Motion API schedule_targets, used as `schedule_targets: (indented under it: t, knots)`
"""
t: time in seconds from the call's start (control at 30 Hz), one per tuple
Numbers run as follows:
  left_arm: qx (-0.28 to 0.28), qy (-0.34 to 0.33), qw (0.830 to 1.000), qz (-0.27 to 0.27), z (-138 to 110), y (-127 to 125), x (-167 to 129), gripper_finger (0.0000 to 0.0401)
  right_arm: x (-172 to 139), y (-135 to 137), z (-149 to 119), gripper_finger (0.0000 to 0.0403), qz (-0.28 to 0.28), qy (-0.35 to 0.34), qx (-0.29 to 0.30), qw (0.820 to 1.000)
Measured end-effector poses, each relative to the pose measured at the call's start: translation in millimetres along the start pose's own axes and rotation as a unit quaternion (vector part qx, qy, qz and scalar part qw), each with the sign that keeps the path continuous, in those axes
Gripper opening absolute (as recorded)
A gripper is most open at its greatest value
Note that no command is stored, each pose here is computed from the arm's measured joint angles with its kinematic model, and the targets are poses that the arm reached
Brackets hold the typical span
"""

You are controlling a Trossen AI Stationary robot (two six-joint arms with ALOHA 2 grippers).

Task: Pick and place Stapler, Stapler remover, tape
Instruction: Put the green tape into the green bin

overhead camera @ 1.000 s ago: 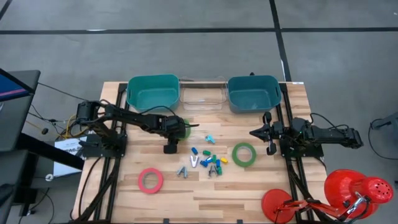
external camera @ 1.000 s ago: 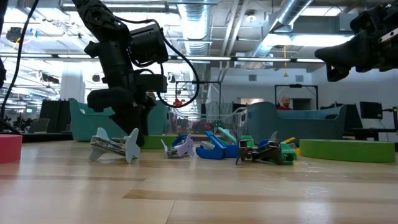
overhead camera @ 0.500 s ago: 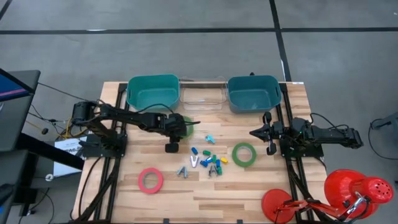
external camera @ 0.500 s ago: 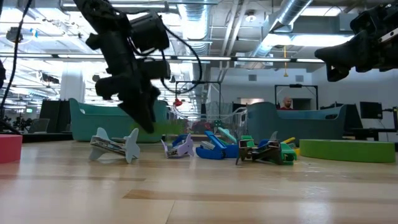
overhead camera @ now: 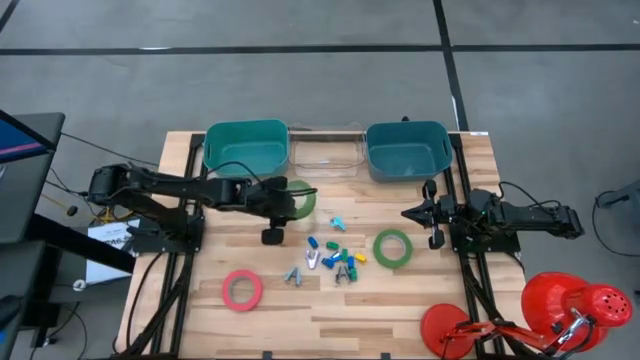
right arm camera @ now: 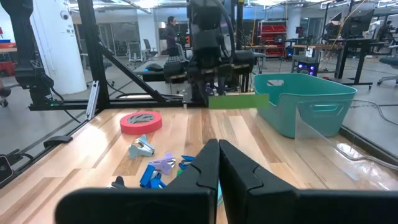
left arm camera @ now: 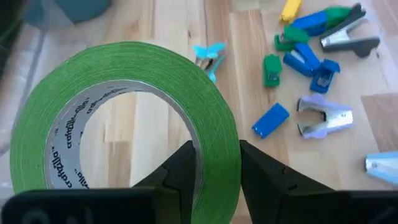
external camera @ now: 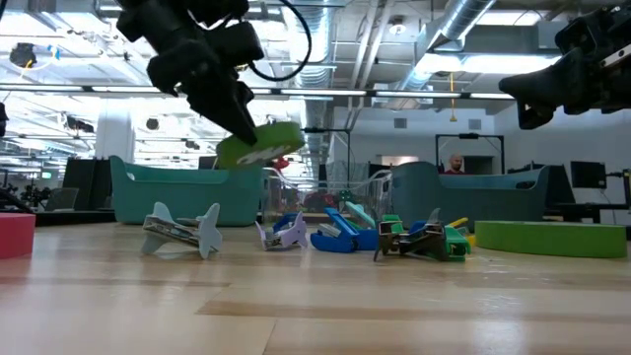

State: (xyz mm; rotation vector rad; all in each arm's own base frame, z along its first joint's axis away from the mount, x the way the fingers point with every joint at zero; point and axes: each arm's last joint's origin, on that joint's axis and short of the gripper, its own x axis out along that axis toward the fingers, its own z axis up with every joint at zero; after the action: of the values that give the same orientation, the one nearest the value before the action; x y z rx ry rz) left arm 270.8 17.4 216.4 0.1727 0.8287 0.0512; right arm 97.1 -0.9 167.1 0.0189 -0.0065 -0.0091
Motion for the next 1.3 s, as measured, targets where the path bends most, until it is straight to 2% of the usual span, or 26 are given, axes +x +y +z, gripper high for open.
schedule_targets:
  t: [0.3, 0.6, 1.03, 1.3]
  knots:
    - [-0.008, -0.043, 0.999, 0.015, 26, 11, -11, 0.0097, 0, 0, 0, 0.0, 0.0, 0.0, 0.0, 1.0]
    - [-0.017, -0.099, 0.993, 0.058, 48, 39, -25, 0.0097, 0, 0, 0, 0.0, 0.0, 0.0, 0.0, 1.0]
    - [-0.022, -0.155, 0.982, 0.105, 66, 66, -39, 0.0097, 0, 0, 0, 0.0, 0.0, 0.0, 0.0, 1.0]
    - [-0.031, -0.158, 0.98, 0.12, 66, 73, -47, 0.0097, 0, 0, 0, 0.0, 0.0, 0.0, 0.0, 1.0]
